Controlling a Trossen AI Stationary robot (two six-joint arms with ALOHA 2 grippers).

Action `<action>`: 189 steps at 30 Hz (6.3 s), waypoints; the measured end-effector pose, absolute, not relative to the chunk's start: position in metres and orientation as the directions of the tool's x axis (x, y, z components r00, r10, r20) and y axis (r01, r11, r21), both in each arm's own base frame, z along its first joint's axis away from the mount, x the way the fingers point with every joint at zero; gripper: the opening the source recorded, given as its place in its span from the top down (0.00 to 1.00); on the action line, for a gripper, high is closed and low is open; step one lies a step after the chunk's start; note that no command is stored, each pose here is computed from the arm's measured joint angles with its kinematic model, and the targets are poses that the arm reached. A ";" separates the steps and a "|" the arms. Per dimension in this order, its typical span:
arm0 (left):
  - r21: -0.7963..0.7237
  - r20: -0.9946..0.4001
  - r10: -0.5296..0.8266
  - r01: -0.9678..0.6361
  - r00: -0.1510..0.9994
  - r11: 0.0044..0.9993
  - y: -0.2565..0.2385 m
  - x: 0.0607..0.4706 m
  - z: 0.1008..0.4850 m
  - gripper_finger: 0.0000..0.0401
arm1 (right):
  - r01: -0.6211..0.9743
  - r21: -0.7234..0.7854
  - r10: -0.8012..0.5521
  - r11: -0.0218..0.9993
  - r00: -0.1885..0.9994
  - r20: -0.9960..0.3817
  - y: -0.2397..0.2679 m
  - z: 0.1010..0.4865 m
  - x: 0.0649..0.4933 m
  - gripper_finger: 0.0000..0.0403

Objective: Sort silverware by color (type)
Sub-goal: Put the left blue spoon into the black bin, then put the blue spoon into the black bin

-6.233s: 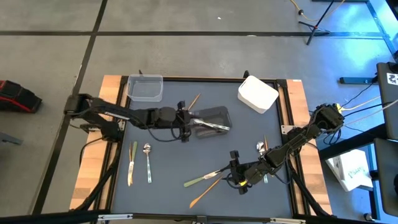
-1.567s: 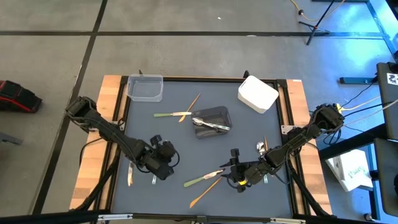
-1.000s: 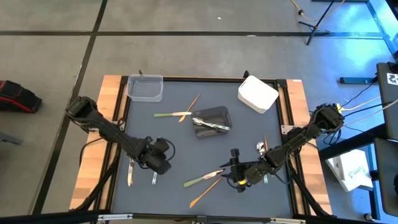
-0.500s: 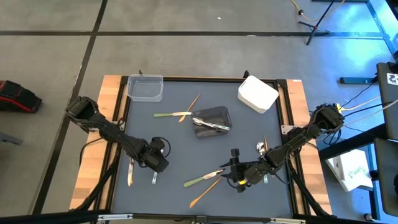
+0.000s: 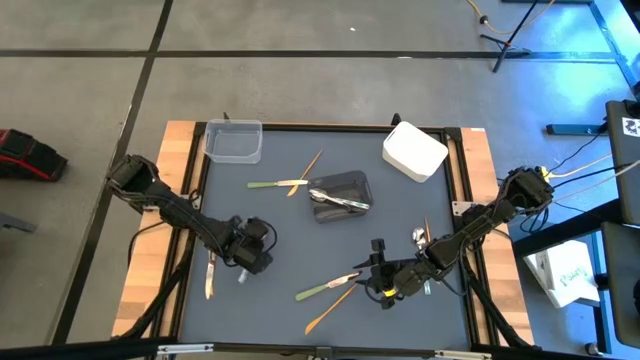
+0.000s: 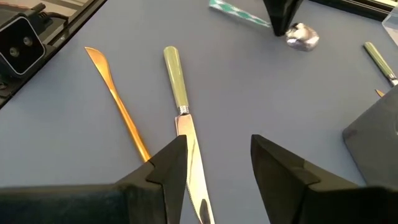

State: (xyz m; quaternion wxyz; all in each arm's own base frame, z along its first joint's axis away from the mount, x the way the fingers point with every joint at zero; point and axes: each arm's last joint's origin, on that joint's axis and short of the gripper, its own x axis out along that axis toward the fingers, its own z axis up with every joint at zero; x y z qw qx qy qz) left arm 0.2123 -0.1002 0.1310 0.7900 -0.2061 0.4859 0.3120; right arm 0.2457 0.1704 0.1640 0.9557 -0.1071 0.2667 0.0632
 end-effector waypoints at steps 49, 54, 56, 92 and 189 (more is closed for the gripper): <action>0.433 -0.390 0.159 0.029 0.907 0.901 -0.050 0.346 0.261 0.98 | -0.150 -0.172 0.039 0.974 0.852 -0.523 0.164 0.164 0.250 0.59; 0.475 -0.326 0.156 0.019 0.932 0.880 -0.023 0.368 0.247 0.98 | -0.151 -0.172 0.040 0.973 0.851 -0.523 0.164 0.164 0.250 0.59; 0.509 -0.288 0.156 0.013 0.945 0.861 -0.014 0.375 0.244 0.98 | -0.151 -0.172 0.040 0.973 0.851 -0.523 0.164 0.164 0.250 0.59; 0.625 -0.454 0.262 0.095 0.851 0.775 0.021 0.381 0.204 0.76 | -0.145 -0.174 0.034 0.974 0.854 -0.519 0.162 0.164 0.251 0.59; 0.033 -0.516 0.094 -0.090 0.851 0.995 -0.152 0.288 0.174 0.76 | 0.203 -0.034 -0.187 0.979 0.813 -0.551 0.076 0.222 0.249 0.99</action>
